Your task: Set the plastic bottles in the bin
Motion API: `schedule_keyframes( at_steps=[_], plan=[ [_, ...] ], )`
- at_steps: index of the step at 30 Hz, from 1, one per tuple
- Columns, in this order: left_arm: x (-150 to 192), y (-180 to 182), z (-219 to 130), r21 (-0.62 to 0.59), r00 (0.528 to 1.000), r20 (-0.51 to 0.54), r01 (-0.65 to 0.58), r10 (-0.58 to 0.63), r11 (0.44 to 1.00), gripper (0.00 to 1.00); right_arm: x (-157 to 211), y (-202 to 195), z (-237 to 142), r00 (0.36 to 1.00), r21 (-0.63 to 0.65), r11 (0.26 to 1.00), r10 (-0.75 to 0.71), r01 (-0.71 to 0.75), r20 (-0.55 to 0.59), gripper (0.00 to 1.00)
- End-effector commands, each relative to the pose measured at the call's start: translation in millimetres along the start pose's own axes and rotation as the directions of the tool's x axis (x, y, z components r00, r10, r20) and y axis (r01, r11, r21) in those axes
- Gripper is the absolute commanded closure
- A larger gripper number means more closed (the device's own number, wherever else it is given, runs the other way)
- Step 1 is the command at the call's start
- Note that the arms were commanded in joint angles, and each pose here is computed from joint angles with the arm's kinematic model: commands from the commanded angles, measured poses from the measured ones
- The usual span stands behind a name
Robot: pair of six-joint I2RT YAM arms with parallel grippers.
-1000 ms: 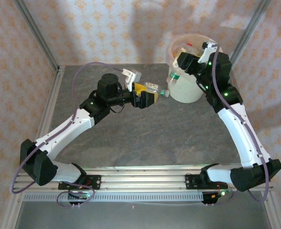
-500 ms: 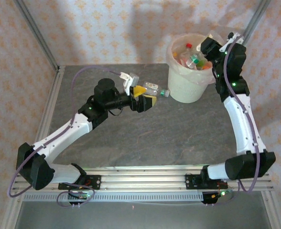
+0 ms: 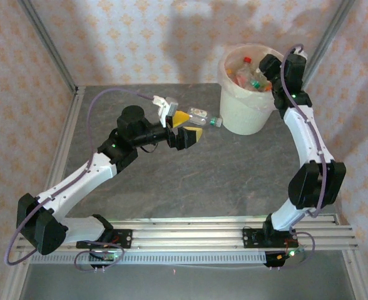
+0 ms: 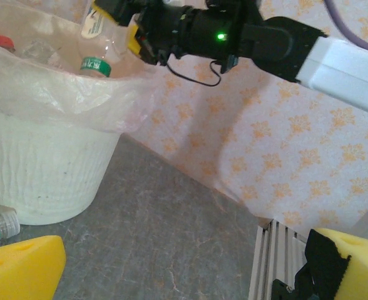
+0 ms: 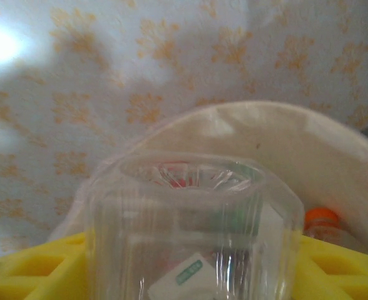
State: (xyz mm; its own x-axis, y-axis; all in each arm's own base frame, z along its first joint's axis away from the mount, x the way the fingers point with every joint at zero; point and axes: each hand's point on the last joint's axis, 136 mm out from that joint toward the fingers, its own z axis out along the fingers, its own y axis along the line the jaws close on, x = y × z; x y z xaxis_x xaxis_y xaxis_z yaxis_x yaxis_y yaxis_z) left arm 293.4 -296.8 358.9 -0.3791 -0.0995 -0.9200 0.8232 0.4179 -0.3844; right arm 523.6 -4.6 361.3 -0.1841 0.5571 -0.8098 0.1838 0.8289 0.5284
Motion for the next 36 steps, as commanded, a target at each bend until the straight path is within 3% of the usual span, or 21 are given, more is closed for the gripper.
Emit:
schedule_keyframes(
  at_steps=[1, 9, 15, 17, 21, 27, 32, 36],
  plan=[
    [-6, -7, 0, 0.012, 0.999, 0.011, -0.039, 0.038, 0.999, 0.00, -13, 4, -3, 1.000, 0.005, 1.000, 0.014, -0.014, 0.019, 0.33],
    [-4, 2, 3, -0.022, 1.000, 0.010, -0.029, 0.029, 0.999, 0.00, -23, -4, -25, 0.995, 0.076, 0.992, -0.097, 0.096, 0.022, 0.12],
    [-4, 9, 6, -0.047, 1.000, 0.020, -0.018, 0.019, 0.999, 0.00, -42, -23, -50, 0.986, 0.203, 0.973, -0.135, 0.113, 0.097, 0.10],
    [-5, 9, 7, -0.046, 1.000, 0.022, -0.015, 0.016, 0.999, 0.00, -43, -14, -54, 0.983, 0.154, 0.978, -0.155, 0.140, 0.093, 0.09],
    [-4, 9, 7, -0.040, 1.000, 0.017, -0.017, 0.018, 0.999, 0.00, -28, 39, -64, 0.964, -0.123, 0.956, -0.261, 0.266, 0.052, 0.07],
    [-2, 12, 4, -0.027, 1.000, 0.022, 0.003, -0.002, 1.000, 0.00, 28, 112, -91, 0.849, -0.407, 0.767, -0.527, 0.496, 0.041, 0.06],
    [-4, 16, -6, 0.016, 0.999, 0.032, 0.033, -0.034, 0.999, 0.00, 92, 144, -102, 0.749, -0.588, 0.604, -0.663, 0.538, 0.005, 0.06],
    [2, 25, -17, -0.001, 0.999, 0.012, 0.043, -0.043, 0.999, 0.00, 162, 157, -109, 0.586, -0.733, 0.408, -0.810, 0.545, -0.016, 0.05]
  ],
)
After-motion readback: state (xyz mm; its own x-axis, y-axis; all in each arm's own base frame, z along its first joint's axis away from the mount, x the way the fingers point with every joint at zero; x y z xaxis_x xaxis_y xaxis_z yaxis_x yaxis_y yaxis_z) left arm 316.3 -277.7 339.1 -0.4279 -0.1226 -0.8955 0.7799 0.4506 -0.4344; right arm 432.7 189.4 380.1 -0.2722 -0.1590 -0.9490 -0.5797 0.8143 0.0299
